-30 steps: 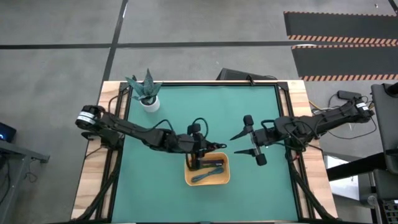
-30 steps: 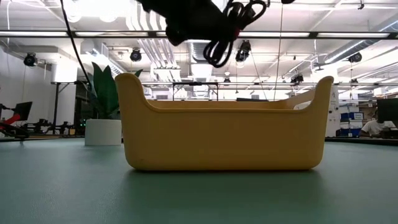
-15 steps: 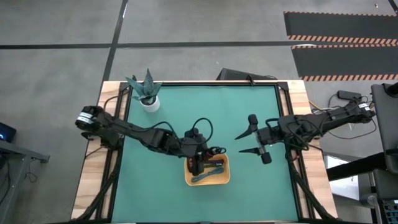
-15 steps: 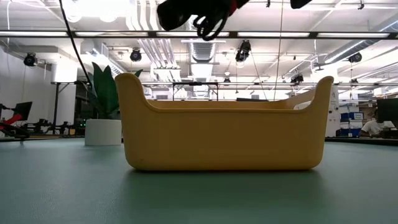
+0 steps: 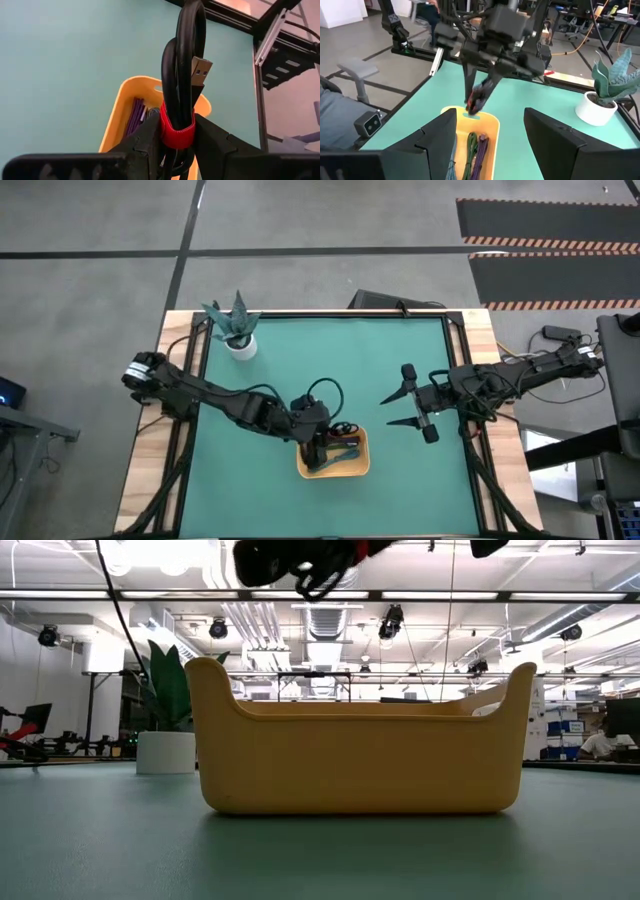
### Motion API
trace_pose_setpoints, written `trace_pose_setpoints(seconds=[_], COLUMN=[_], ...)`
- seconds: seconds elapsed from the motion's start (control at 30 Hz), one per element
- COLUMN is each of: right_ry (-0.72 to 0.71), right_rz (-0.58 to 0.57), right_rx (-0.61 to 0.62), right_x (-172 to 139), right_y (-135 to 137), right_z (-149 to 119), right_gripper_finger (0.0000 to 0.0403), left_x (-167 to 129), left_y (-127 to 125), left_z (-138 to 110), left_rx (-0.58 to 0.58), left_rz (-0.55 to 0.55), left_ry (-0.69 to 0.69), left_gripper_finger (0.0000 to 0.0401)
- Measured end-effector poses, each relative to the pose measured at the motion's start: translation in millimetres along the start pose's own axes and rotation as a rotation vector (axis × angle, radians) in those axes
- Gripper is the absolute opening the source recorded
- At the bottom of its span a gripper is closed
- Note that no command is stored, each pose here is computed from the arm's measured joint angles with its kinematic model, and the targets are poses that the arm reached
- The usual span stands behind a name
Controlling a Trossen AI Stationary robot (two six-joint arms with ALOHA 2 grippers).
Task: Pick and place USB-C Cables
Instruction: Put the black USB cable into the yellow bin
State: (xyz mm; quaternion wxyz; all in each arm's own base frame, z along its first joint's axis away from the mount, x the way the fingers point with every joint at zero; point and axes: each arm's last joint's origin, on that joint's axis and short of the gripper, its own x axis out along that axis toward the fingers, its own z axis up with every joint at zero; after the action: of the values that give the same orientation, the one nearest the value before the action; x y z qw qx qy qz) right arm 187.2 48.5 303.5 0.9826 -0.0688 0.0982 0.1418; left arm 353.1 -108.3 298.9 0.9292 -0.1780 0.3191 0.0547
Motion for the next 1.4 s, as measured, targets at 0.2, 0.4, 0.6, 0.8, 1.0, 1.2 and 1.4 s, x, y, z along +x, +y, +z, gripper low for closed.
trace_pose_setpoints(seconds=[0.2, 0.4, 0.6, 0.8, 1.0, 1.2, 1.4], right_ry=[0.003, 0.028, 0.032, 0.039, 0.039, 0.039, 0.041], right_rz=[0.001, 0.004, 0.005, 0.005, 0.005, 0.005, 0.005], right_rx=[0.0, 0.003, 0.002, 0.004, 0.004, 0.005, 0.005], right_x=[0.3, 0.3, 0.3, 0.3, 0.3, 0.3, 0.6], right_y=[0.1, 0.4, 0.5, 0.5, 0.5, 0.5, 0.6], right_z=[-1.0, -3.4, -3.7, -4.4, -4.4, -4.4, -4.7], right_gripper_finger=[0.0224, 0.0224, 0.0224, 0.0224, 0.0224, 0.0224, 0.0224], left_x=[42.5, 56.9, 57.2, 60.6, 59.2, 60.4, 63.6], left_y=[-9.2, -19.6, -22.2, -21.4, -23.2, -22.6, -16.7], left_z=[-5.4, 1.8, 0.8, -8.8, -12.2, -14.5, -10.7], left_rx=[0.069, 0.152, 0.151, 0.083, -0.043, -0.086, -0.06], left_rz=[0.002, 0.055, 0.114, 0.101, 0.035, -0.011, -0.019], left_ry=[0.079, 0.226, 0.331, 0.429, 0.515, 0.58, 0.572], left_gripper_finger=[0.0082, 0.0082, 0.0082, 0.0082, 0.0082, 0.0082, 0.0082])
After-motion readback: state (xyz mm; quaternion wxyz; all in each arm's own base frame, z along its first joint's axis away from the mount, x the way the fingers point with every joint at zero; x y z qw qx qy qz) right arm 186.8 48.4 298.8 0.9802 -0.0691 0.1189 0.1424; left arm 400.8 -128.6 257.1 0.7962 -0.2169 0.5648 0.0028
